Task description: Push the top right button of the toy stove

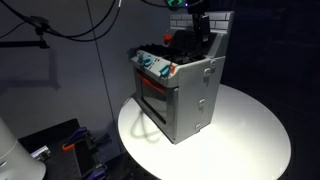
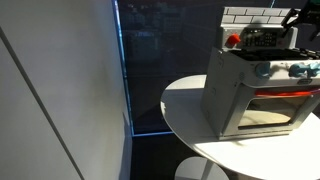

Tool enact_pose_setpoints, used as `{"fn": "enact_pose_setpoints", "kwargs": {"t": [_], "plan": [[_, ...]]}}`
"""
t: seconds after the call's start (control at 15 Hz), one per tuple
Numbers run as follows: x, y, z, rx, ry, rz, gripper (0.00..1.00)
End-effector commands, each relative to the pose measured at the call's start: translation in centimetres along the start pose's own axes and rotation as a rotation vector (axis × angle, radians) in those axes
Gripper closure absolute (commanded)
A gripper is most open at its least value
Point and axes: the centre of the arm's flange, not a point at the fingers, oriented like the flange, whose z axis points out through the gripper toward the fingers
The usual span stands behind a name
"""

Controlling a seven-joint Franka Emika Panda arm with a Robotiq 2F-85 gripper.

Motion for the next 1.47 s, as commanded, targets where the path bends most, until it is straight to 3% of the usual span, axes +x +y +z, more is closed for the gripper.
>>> {"fn": "enact_pose_setpoints", "kwargs": {"t": [0.0,0.6,1.4], "plan": [[1.3,-0.7,-0.3,0.004,0.021,-0.004,0.00],[1.6,-0.9,0.0,0.002,0.025,-0.004,0.00],[-2.7,2.0,-3.2,-0.024,-0.070,-0.048,0.00]]}}
